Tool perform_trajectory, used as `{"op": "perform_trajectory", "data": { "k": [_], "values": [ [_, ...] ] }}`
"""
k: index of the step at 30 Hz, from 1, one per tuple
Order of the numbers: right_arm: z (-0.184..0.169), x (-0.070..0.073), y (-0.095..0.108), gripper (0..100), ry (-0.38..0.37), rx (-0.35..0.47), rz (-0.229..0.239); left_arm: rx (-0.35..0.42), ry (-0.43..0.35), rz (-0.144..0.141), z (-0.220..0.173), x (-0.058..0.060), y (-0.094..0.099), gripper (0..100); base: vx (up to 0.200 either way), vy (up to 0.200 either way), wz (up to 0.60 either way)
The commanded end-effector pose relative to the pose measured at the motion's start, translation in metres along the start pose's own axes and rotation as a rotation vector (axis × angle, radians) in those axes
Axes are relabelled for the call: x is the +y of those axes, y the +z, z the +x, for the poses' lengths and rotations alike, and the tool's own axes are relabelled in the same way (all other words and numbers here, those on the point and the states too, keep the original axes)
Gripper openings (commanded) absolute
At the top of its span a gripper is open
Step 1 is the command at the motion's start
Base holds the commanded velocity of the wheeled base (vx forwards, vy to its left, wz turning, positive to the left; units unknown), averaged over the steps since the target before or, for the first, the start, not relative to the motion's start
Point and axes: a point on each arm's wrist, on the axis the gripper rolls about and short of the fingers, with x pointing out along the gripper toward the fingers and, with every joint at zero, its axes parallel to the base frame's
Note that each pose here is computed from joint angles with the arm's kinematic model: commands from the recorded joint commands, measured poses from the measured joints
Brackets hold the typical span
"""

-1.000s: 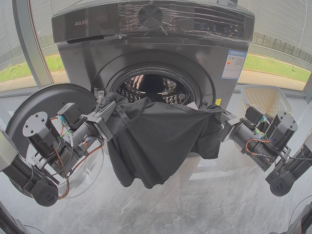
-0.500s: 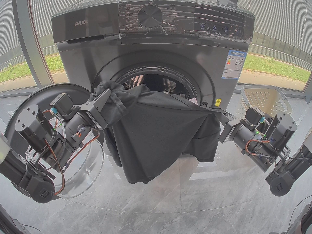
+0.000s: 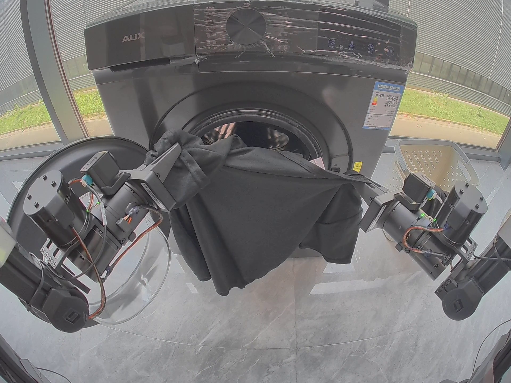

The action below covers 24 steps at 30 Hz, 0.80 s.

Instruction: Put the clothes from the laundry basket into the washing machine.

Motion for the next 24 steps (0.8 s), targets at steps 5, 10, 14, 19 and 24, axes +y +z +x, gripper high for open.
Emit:
{"op": "perform_trajectory", "data": {
  "k": [5,10,14,19,24],
  "values": [
    [0.000,-0.004,0.003,0,-0.014,-0.009,-0.005,-0.002,-0.002,0.000,0.000,0.000,0.000,0,0.000,0.000,0.00],
    [0.000,-0.003,0.002,0,-0.010,-0.007,-0.003,-0.010,-0.003,-0.001,0.001,0.000,0.002,0,0.000,0.000,0.00],
    [-0.002,-0.001,0.000,0,0.002,0.006,0.000,-0.017,-0.018,0.002,0.000,-0.003,0.004,0,0.000,0.000,0.00],
    [-0.003,0.005,-0.006,0,0.023,0.028,0.008,-0.014,-0.079,-0.016,0.003,-0.020,0.002,0,0.000,0.000,0.00],
    [-0.007,0.011,-0.026,100,0.035,0.110,0.014,-0.017,-0.098,-0.014,0.008,-0.025,0.001,0,0.000,0.000,0.00]
  ]
}}
